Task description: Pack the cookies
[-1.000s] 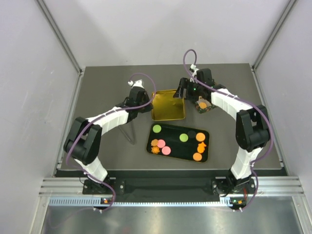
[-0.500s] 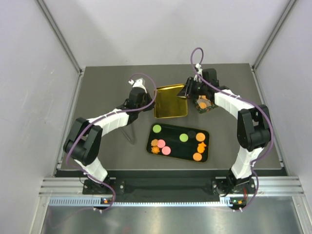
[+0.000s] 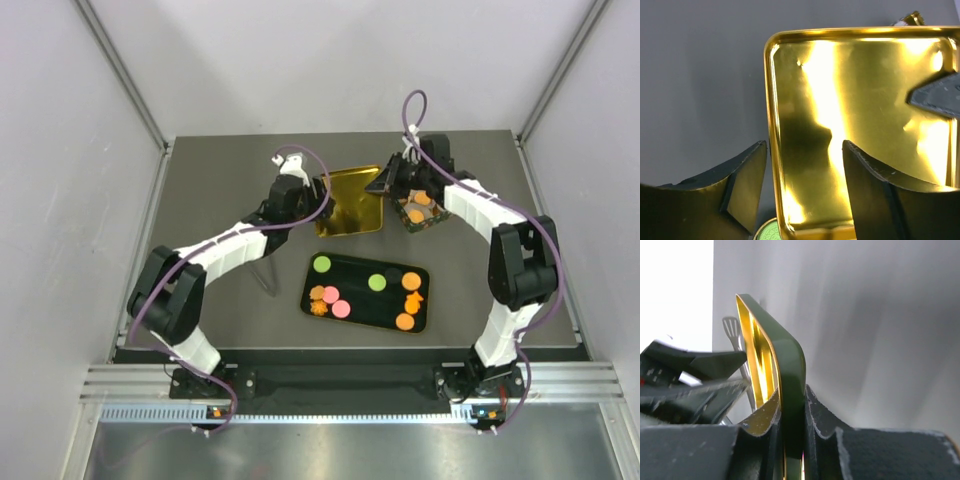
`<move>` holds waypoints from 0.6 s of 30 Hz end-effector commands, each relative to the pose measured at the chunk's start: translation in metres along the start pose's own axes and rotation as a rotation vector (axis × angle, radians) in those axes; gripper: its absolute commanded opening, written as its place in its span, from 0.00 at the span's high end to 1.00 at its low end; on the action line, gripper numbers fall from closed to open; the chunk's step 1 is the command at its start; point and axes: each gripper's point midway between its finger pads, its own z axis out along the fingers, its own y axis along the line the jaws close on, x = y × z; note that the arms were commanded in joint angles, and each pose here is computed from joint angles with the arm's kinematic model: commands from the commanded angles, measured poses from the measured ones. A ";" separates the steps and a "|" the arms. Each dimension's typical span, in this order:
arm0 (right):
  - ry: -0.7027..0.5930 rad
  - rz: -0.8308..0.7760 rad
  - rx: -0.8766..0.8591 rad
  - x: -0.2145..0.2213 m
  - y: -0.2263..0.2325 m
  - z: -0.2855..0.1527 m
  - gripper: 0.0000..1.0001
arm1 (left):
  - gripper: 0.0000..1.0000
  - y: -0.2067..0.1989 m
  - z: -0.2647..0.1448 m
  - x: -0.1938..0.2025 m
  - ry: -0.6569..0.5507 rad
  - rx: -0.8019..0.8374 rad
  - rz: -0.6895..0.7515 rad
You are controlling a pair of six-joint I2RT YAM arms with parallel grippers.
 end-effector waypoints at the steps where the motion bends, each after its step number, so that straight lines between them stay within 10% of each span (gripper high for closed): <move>1: -0.110 -0.028 -0.038 -0.046 0.028 -0.018 1.00 | 0.31 -0.029 -0.026 -0.056 -0.157 0.028 0.088; 18: -0.159 0.077 -0.056 -0.103 0.040 -0.039 1.00 | 0.27 -0.113 -0.080 -0.020 -0.435 -0.002 0.926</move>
